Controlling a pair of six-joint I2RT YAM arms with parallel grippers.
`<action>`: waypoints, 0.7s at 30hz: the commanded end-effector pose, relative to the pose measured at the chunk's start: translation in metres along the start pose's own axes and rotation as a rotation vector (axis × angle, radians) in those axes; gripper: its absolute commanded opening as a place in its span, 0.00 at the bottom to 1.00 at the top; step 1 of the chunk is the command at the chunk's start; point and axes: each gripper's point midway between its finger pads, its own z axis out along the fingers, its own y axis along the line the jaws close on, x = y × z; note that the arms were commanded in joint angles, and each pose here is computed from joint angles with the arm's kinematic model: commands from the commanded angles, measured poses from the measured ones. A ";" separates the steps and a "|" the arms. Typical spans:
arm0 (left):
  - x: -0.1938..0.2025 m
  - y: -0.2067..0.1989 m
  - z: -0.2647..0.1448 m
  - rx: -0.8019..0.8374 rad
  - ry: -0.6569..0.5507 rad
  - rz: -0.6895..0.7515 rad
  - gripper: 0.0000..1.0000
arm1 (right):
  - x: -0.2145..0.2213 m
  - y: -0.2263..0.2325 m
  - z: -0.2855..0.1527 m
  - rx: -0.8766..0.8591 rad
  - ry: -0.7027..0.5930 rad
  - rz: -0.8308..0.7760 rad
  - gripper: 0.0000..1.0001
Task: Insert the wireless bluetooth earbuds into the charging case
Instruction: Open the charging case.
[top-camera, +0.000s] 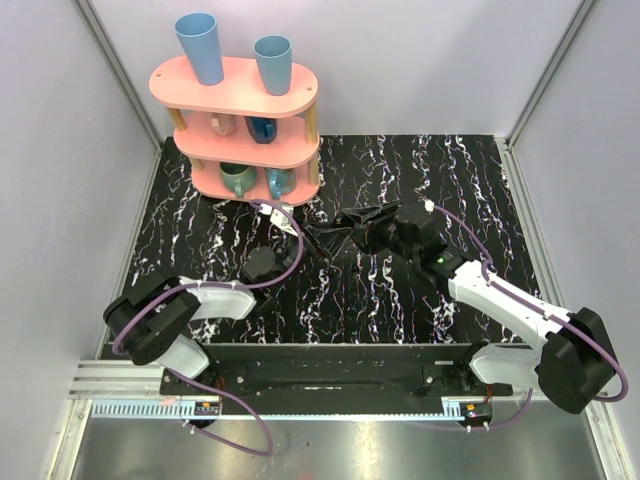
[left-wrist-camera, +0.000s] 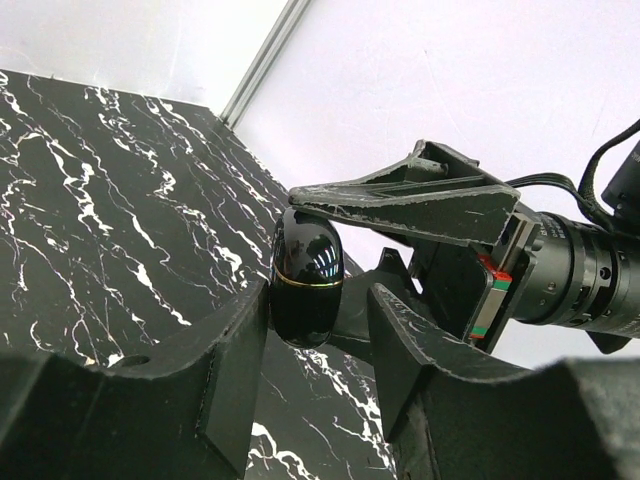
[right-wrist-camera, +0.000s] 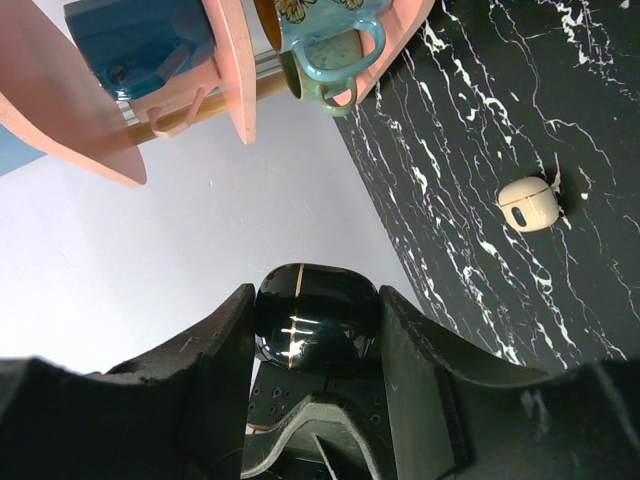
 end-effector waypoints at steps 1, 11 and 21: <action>-0.062 -0.041 -0.002 0.142 -0.234 0.017 0.48 | 0.005 0.011 -0.005 -0.045 0.015 0.009 0.15; -0.055 -0.042 0.002 0.160 -0.217 -0.001 0.45 | 0.007 0.013 -0.005 -0.052 0.026 0.011 0.15; -0.054 -0.042 0.004 0.163 -0.215 -0.008 0.29 | 0.009 0.017 -0.006 -0.066 0.038 0.009 0.15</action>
